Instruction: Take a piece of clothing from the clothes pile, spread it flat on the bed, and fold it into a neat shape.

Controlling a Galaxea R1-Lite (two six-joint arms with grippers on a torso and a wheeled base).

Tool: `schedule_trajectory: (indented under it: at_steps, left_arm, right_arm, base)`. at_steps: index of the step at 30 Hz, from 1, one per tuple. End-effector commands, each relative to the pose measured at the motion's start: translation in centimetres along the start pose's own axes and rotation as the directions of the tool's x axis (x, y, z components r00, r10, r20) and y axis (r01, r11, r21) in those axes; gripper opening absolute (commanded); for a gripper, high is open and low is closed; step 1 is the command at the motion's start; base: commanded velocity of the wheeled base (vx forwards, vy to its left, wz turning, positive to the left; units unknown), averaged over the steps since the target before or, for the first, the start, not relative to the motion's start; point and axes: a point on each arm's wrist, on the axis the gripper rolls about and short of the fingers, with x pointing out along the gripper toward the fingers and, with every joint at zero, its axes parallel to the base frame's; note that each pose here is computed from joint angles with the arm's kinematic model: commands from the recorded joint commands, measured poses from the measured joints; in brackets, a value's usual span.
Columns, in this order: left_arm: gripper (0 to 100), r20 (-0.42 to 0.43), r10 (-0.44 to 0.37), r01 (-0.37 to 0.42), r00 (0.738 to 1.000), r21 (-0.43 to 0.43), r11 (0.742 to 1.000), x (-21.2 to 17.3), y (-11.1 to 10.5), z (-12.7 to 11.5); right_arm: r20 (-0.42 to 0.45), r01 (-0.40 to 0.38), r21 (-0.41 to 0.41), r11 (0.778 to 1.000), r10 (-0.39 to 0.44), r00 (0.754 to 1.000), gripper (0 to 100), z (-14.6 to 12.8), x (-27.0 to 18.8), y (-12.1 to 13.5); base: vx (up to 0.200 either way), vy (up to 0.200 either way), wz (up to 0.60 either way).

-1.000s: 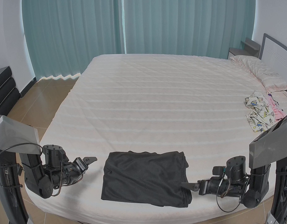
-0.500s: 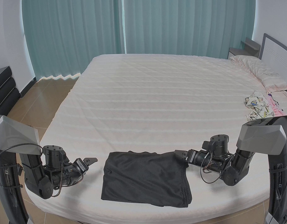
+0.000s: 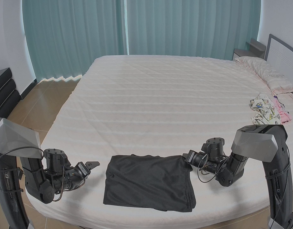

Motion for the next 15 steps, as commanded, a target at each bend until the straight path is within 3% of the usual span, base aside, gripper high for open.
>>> schedule_trajectory:
  at_steps: [1, 15]
  left_arm:
    - [100, -0.003, 0.002, -0.002, 1.0, -0.001, 1.0, 0.04, 0.04, -0.07]
    - [100, -0.007, 0.008, -0.008, 1.0, -0.001, 1.0, 0.15, 0.2, -0.16]
  right_arm:
    - [0.015, 0.002, 0.022, 1.0, -0.002, 1.0, 0, 0.31, 0.28, -0.17]
    - [0.038, 0.016, 0.043, 0.999, -0.017, 0.999, 0, 1.26, -0.39, -0.82]
  base:
    - [0.0, 0.0, 0.0]
    - [0.0, 0.0, 0.0]
